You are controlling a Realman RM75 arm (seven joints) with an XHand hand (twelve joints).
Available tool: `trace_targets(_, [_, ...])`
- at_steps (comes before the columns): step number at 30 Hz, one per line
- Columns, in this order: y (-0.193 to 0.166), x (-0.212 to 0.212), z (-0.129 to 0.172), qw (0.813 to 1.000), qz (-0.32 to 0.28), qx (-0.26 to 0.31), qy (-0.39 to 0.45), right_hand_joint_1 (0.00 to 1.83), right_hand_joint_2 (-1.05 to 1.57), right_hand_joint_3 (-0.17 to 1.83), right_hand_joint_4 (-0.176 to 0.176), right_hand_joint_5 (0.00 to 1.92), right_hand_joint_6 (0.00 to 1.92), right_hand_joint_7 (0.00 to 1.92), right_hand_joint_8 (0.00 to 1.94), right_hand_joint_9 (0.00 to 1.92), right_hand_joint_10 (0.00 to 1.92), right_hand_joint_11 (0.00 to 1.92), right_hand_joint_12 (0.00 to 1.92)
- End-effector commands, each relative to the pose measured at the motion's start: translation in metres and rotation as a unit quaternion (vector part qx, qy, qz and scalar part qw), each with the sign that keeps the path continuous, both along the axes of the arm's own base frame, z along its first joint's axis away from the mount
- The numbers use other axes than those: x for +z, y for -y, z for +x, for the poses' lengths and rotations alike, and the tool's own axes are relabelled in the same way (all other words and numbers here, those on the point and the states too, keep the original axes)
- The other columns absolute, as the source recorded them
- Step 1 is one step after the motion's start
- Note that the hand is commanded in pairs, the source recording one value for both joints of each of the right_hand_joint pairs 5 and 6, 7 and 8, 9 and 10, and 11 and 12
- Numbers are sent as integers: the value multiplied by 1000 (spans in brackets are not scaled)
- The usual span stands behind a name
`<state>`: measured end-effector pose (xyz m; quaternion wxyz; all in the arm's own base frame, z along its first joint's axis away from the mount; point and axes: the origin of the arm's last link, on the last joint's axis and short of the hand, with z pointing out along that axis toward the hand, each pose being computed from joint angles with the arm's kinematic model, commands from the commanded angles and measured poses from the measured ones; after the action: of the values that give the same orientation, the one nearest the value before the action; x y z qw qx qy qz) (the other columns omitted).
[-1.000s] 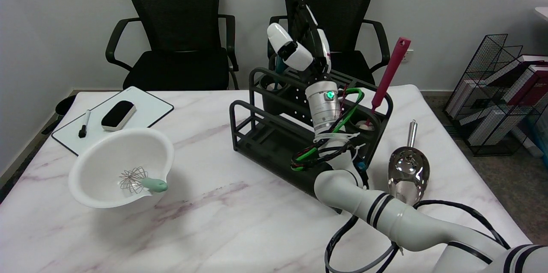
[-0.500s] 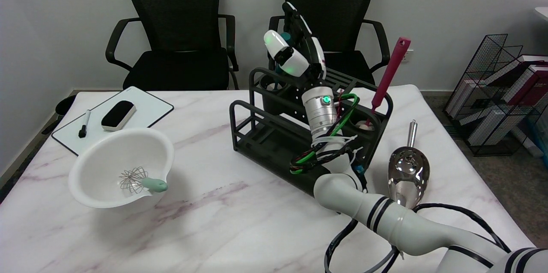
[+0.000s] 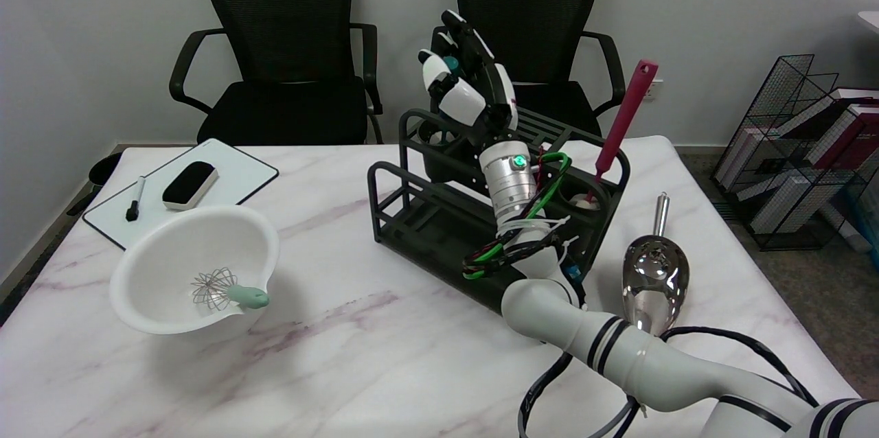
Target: Pick up the blue sponge bottle brush.
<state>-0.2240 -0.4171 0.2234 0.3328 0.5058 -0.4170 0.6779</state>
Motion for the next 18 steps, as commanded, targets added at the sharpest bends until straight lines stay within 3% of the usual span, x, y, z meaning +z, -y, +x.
trace_targets(1, [3,-7,0,1000,17,-12,5,1101,564,1299,0,384,384,166,166,321,321,532,532])
trace_targets(18, [3,4,22,1000,12,23,-12,1092,422,1409,0,402,402,173,173,336,336,556,556])
